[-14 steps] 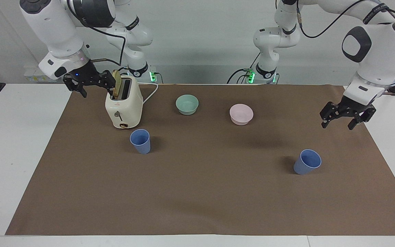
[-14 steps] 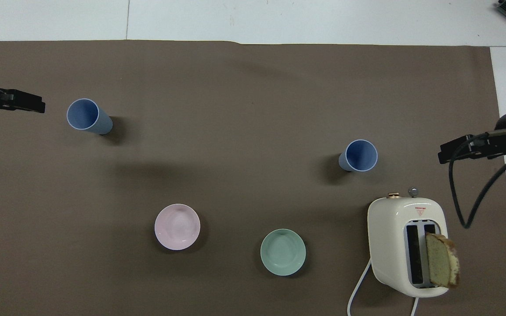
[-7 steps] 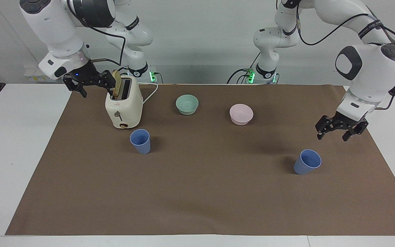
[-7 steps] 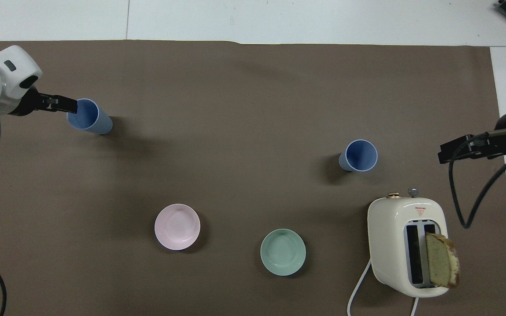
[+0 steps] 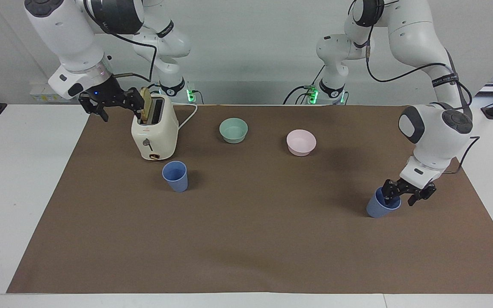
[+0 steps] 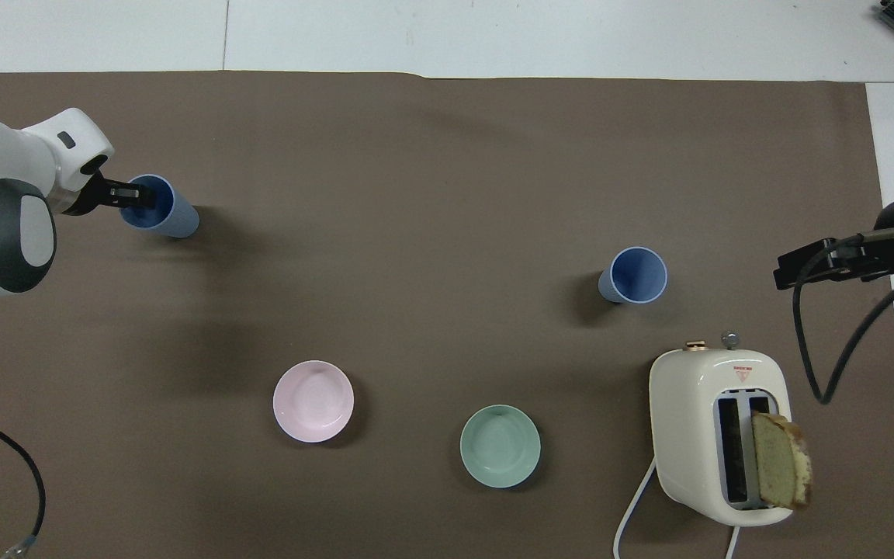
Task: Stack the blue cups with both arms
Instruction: 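Close the left gripper on the blue cup's rim, then slide the blue cup toward the table center and open the left gripper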
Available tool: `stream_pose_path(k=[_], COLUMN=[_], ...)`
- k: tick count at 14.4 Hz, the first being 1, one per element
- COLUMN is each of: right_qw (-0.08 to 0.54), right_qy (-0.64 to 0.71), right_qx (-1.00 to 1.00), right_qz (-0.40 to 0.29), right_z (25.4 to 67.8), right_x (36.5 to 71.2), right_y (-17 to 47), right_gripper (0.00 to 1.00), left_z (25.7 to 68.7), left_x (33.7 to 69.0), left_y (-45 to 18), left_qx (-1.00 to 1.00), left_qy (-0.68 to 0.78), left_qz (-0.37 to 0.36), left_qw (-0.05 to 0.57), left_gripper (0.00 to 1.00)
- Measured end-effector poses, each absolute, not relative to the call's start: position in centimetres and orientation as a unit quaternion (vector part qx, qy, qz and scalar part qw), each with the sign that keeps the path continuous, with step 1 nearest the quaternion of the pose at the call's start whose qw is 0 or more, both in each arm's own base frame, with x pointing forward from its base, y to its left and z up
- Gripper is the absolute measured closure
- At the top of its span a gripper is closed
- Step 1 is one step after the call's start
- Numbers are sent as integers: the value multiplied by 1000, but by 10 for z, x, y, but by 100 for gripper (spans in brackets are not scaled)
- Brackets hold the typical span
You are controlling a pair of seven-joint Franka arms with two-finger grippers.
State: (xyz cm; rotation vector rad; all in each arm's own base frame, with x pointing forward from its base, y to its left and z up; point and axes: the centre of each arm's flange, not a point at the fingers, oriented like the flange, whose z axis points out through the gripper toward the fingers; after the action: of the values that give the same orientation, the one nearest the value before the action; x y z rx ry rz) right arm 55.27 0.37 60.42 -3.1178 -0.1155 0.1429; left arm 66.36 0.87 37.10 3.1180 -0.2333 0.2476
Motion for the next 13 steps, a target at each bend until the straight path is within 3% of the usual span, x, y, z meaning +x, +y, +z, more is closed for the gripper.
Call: stream_pose_path(k=[5,8,13], right_qw=[9,9,9], right_qy=[-37,-37,-37], right_qx=[-998,-998,-998], right_qz=[46,46,46], right_z=[604,604,604], right_x=[553,553,553], right_y=[4,4,4], right_gripper=[0,0,0], left_z=[374,401,411], left_x=[663,660,625], left_y=[1,-32,-184], left_qx=[994,991,993], left_qy=[-80,-104,-92], left_qz=[80,82,70], left_qw=[5,10,30], left_gripper=[95,95,95])
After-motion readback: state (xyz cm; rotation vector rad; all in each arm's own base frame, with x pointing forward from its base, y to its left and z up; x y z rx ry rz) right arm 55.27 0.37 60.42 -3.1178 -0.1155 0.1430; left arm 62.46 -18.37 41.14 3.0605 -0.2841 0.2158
